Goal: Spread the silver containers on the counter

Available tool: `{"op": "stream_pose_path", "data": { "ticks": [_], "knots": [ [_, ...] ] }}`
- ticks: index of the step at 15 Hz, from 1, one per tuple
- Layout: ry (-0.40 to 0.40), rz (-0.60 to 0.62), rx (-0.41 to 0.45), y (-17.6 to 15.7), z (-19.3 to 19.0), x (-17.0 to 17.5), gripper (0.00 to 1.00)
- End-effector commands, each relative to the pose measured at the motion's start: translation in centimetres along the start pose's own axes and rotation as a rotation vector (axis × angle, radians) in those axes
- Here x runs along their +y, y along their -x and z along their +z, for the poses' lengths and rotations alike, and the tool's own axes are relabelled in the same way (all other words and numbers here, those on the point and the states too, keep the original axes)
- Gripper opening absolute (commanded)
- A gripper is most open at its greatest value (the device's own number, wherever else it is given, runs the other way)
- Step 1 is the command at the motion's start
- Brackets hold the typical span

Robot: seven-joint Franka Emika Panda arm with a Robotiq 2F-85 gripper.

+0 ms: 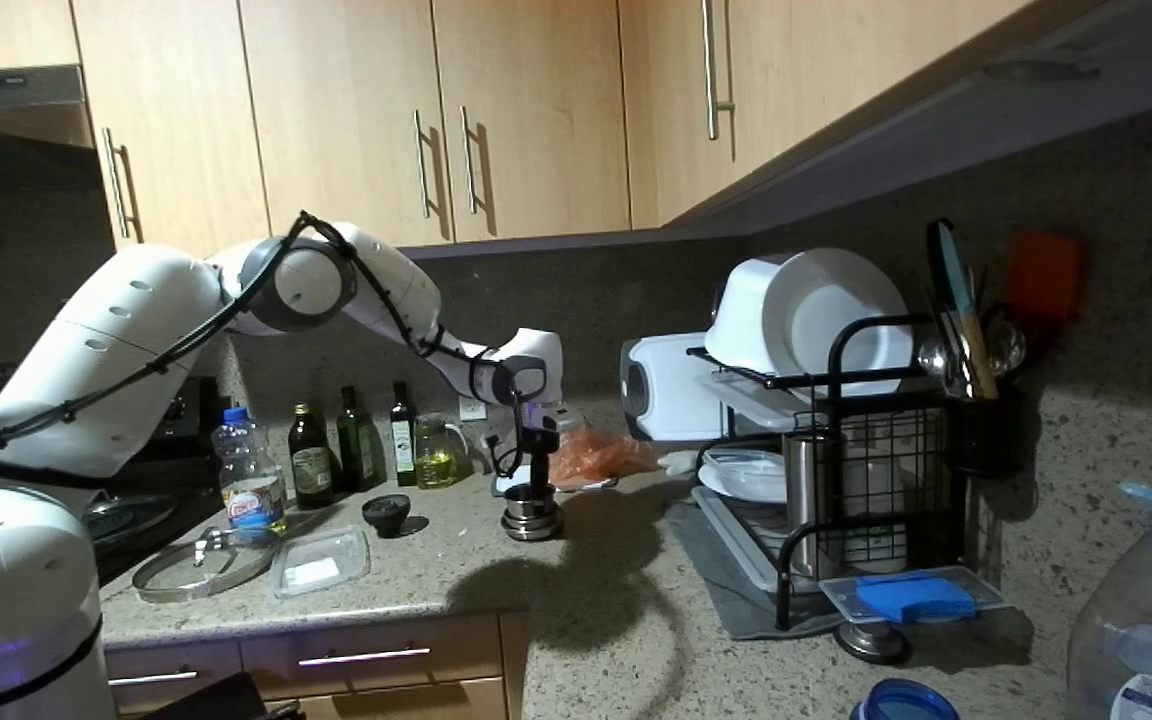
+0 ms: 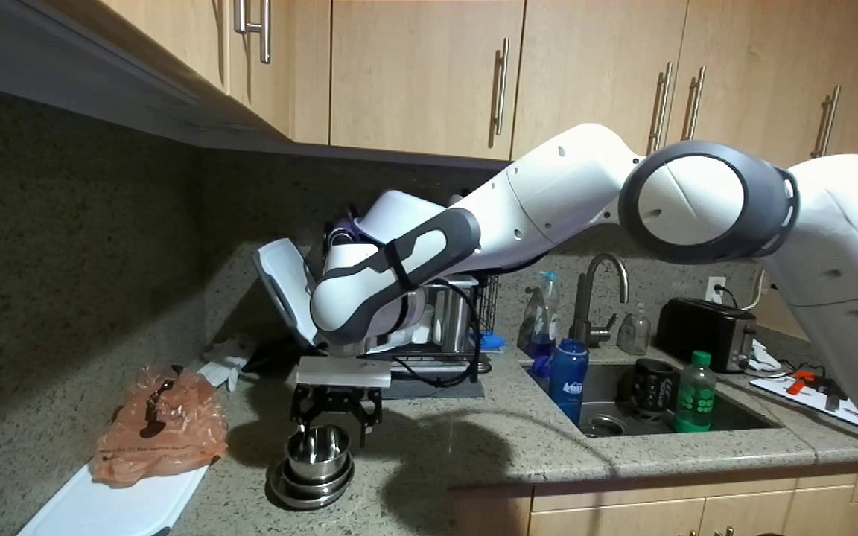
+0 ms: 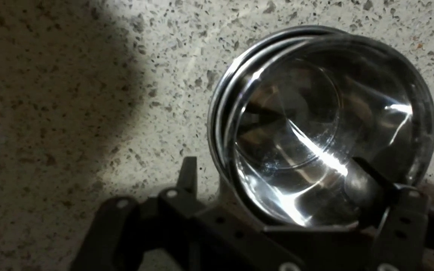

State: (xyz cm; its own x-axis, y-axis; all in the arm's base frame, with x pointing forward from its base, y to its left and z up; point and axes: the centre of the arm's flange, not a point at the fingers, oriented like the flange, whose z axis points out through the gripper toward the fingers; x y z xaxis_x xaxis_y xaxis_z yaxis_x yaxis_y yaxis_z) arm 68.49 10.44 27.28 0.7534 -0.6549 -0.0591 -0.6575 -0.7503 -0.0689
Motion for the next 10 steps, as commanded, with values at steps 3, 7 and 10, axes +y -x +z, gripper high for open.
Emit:
{"op": "stream_pose_path", "data": {
  "ticks": [3, 7, 10],
  "knots": [
    [0.001, 0.036, -0.007, 0.3, -0.3, 0.0, 0.56],
    [-0.010, 0.029, 0.019, 1.3, -1.1, 0.0, 0.25],
    [-0.014, 0.022, 0.028, 1.7, -1.7, -0.2, 0.05]
  ]
}}
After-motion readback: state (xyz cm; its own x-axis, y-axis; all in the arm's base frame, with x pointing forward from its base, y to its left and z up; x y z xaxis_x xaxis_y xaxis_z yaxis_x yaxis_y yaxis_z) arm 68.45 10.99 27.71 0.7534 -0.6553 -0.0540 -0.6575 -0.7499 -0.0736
